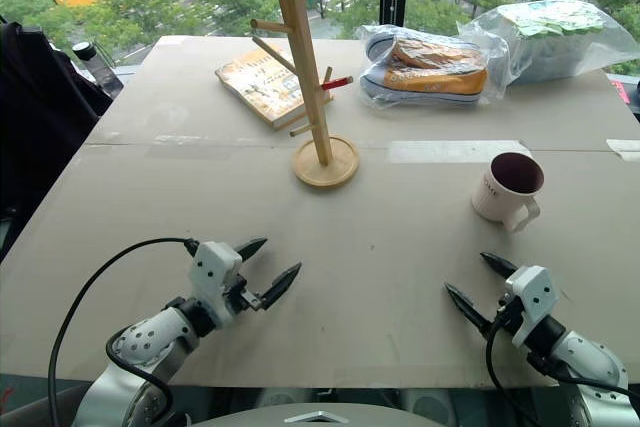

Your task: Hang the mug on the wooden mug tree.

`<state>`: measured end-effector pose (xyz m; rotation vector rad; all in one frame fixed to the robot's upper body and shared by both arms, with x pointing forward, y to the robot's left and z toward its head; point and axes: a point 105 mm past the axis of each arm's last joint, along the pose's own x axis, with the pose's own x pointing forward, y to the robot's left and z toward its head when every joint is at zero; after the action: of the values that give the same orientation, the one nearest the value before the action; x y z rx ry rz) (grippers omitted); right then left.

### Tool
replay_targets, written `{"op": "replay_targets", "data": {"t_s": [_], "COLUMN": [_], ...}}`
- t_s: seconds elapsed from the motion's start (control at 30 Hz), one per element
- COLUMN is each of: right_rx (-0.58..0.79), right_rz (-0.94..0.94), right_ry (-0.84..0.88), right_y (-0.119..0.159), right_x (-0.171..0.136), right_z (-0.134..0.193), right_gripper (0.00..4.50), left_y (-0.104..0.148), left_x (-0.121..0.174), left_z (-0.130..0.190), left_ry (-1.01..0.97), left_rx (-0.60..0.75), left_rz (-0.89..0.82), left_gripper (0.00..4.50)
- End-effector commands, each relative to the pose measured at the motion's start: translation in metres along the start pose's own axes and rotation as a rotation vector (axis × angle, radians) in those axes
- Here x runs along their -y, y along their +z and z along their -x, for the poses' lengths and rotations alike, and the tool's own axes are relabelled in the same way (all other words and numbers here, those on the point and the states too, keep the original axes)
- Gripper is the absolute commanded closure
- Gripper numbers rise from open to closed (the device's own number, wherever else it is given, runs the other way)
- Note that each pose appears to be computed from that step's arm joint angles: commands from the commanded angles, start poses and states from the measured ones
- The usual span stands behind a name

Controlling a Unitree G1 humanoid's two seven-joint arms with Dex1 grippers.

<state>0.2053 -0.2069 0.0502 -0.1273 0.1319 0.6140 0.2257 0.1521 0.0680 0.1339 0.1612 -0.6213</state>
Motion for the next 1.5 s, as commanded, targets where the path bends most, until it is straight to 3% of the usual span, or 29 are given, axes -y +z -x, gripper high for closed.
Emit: {"op": "replay_targets", "data": {"t_s": [0.03, 0.37, 0.6, 1.03, 1.17, 1.27, 1.3, 1.33, 1.5], "right_rx": [0.029, 0.048, 0.091, 0.189, 0.195, 0.170, 0.165, 0.159, 0.149], "right_rz": [0.020, 0.001, -0.042, -0.117, -0.126, -0.128, -0.135, -0.139, -0.145], "right_ry": [-0.029, -0.081, -0.278, -0.738, -0.766, -0.767, -0.764, -0.759, -0.752], "right_y": [0.009, 0.009, 0.016, 0.039, 0.039, 0.034, 0.033, 0.031, 0.029], "right_x": [0.005, 0.005, 0.028, 0.081, 0.086, 0.086, 0.086, 0.086, 0.087], "right_z": [0.003, 0.004, 0.007, -0.002, -0.006, -0.008, -0.008, -0.009, -0.014], "right_gripper": [0.06, 0.06, 0.06, 0.06, 0.06, 0.69, 1.30, 1.54, 3.96], "left_y": [0.016, 0.022, 0.032, 0.088, 0.111, 0.116, 0.117, 0.117, 0.119], "left_x": [-0.002, -0.001, 0.001, 0.025, 0.025, 0.025, 0.025, 0.025, 0.026], "left_z": [0.000, -0.004, -0.009, -0.017, -0.022, -0.024, -0.024, -0.024, -0.024], "left_ry": [-0.011, -0.049, -0.081, -0.515, -0.548, -0.551, -0.551, -0.550, -0.540], "left_rx": [0.053, 0.074, 0.097, 0.107, 0.134, 0.138, 0.137, 0.136, 0.144], "left_rz": [-0.041, -0.034, -0.047, -0.234, -0.286, -0.298, -0.302, -0.303, -0.307], "left_gripper": [0.00, 0.00, 0.00, 0.00, 0.00, 0.00, 0.00, 0.00, 0.00]}}
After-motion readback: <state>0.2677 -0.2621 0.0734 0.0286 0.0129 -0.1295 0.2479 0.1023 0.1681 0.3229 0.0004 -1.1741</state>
